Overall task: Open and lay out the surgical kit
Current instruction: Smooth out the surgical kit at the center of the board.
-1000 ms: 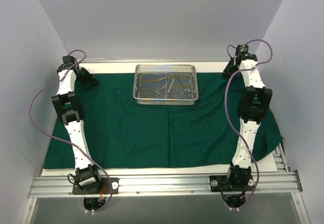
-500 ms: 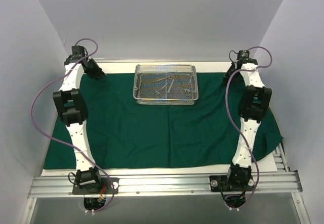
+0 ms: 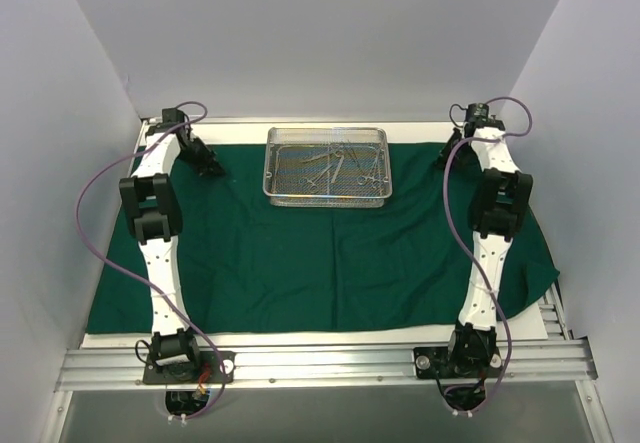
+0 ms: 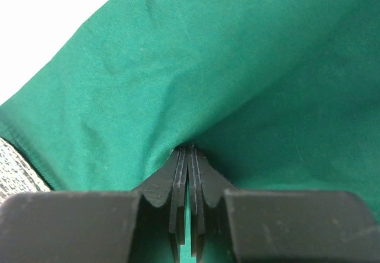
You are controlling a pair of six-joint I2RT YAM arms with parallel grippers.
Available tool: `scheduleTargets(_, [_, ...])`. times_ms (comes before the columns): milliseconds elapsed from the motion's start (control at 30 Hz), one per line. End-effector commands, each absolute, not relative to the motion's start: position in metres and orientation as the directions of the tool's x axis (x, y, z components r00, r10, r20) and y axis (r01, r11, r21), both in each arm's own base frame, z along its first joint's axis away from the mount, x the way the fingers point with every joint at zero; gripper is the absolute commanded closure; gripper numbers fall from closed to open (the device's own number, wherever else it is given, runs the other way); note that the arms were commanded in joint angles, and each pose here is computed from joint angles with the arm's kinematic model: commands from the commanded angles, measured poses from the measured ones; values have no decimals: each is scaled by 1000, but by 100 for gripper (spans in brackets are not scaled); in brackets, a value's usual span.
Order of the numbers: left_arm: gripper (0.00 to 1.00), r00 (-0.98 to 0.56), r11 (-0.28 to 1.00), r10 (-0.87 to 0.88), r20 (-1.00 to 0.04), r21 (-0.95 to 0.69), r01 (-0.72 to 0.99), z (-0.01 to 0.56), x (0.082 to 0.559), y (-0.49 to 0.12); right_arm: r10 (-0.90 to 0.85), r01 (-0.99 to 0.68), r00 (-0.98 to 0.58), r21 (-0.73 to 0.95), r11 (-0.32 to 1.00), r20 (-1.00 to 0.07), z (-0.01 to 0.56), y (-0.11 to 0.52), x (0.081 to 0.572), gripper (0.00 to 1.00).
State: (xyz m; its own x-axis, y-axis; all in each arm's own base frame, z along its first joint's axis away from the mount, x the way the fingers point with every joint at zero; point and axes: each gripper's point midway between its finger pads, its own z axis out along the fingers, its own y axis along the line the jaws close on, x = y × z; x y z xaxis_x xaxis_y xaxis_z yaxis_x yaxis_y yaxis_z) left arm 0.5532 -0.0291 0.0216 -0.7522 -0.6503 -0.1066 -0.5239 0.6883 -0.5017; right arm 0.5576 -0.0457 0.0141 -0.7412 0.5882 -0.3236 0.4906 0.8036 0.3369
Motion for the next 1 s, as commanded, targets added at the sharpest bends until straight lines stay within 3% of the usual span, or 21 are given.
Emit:
scheduleTargets(0, [98, -729, 669, -682, -61, -454, -588, 7, 551, -17, 571, 492, -781, 313, 812, -254, -14, -29, 548, 100])
scheduleTargets(400, [98, -639, 595, -768, -39, -412, -690, -23, 555, 55, 573, 469, -780, 372, 801, -250, -25, 7, 575, 100])
scheduleTargets(600, [98, -646, 607, -762, -55, -408, -682, -24, 553, 81, 557, 472, -803, 343, 812, -213, -31, 17, 557, 100])
scheduleTargets(667, [98, -664, 615, -746, -44, -429, -662, -28, 556, 77, 560, 465, -788, 349, 814, -257, -19, 10, 558, 100])
scheduleTargets(833, [96, -674, 630, -727, -130, -517, -580, 1, 580, 66, 566, 469, -782, 351, 810, -261, -13, -14, 556, 100])
scheduleTargets(867, [89, -668, 636, -725, -168, -537, -555, 22, 587, 64, 556, 462, -789, 345, 817, -259, -11, -15, 556, 100])
scheduleTargets(967, [83, -649, 665, -709, -277, -570, -483, 65, 603, 61, 554, 442, -767, 360, 821, -322, 21, -19, 571, 97])
